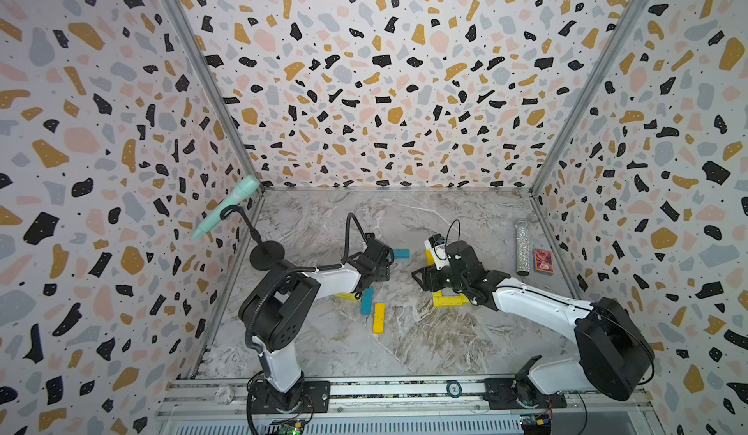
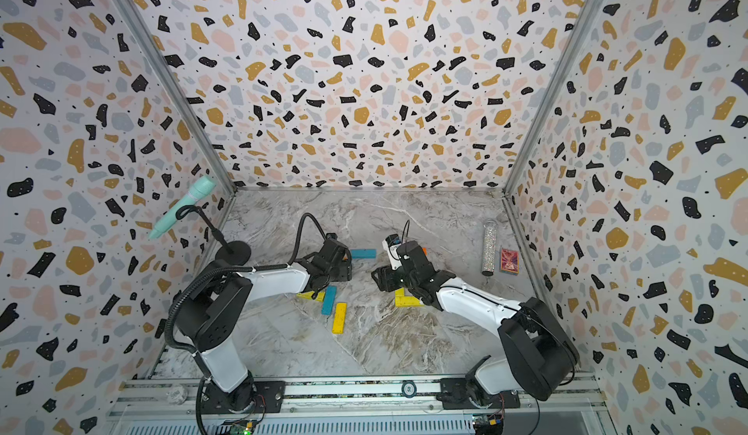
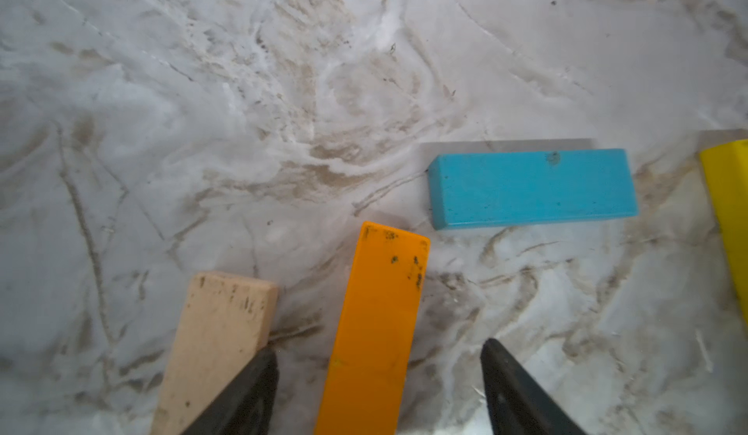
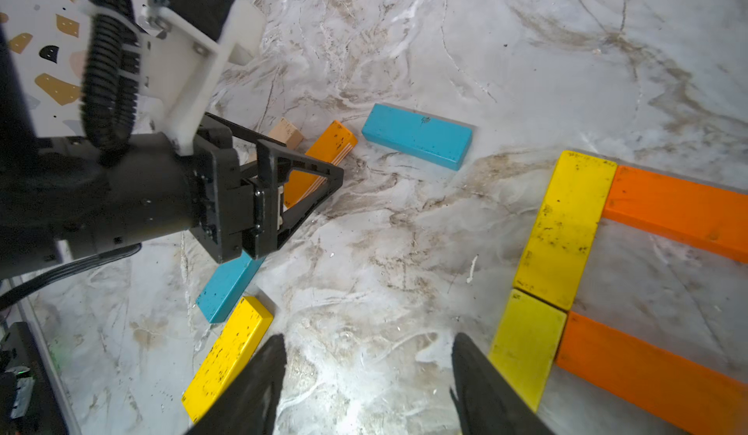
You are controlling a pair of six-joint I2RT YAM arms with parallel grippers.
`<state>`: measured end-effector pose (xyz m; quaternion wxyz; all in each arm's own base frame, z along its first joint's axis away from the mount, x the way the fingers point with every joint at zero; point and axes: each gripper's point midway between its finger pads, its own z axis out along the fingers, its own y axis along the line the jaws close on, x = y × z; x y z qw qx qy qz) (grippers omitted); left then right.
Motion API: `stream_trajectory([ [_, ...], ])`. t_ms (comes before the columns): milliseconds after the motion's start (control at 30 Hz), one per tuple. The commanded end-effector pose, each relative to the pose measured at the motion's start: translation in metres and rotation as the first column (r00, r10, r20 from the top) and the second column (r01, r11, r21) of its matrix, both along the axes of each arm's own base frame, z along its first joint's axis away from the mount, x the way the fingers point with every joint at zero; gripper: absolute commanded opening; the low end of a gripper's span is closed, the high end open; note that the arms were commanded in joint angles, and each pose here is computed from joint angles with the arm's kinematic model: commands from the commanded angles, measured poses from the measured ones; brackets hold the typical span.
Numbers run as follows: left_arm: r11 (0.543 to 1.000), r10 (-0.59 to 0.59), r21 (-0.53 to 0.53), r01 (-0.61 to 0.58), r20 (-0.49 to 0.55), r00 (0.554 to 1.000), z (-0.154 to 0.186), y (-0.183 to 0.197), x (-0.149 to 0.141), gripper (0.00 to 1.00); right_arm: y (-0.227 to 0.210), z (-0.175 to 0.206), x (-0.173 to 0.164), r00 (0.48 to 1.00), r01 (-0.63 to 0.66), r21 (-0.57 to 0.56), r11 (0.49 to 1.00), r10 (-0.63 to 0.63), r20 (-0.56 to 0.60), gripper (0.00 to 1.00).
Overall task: Assemble the number 6 with building blocks
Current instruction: Assemble the building block at the center of the board.
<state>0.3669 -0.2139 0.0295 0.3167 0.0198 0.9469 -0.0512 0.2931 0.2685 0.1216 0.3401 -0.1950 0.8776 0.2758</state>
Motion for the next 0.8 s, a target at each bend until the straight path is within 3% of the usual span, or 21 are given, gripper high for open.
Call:
stream_trajectory([
  [0,0.997,-0.022,0.075,0.023,-0.011,1.0,-0.003,0.004,0.003,0.65,-0.005,0.002,-0.001,1.0,0.001,-0.012,1.0,-0.001,0.013,0.66],
  [200,0.986,-0.036,0.159,0.04,-0.029,0.999,-0.009,0.012,0.004,0.64,-0.005,0.001,0.0,1.0,0.001,-0.01,1.0,-0.001,0.015,0.66],
  [333,0.983,-0.044,0.177,0.049,-0.032,0.999,-0.013,0.012,0.007,0.55,-0.006,0.0,0.0,1.0,0.0,-0.011,1.0,0.0,0.012,0.66],
  [467,0.986,-0.045,0.157,0.05,-0.035,0.998,-0.016,0.009,0.01,0.37,-0.008,-0.001,0.0,1.0,0.004,-0.016,1.0,-0.004,0.009,0.66],
  [767,0.998,-0.03,0.048,0.03,0.004,1.0,0.0,0.008,0.025,0.22,-0.006,-0.002,0.004,1.0,-0.001,-0.021,1.0,0.001,0.011,0.66],
])
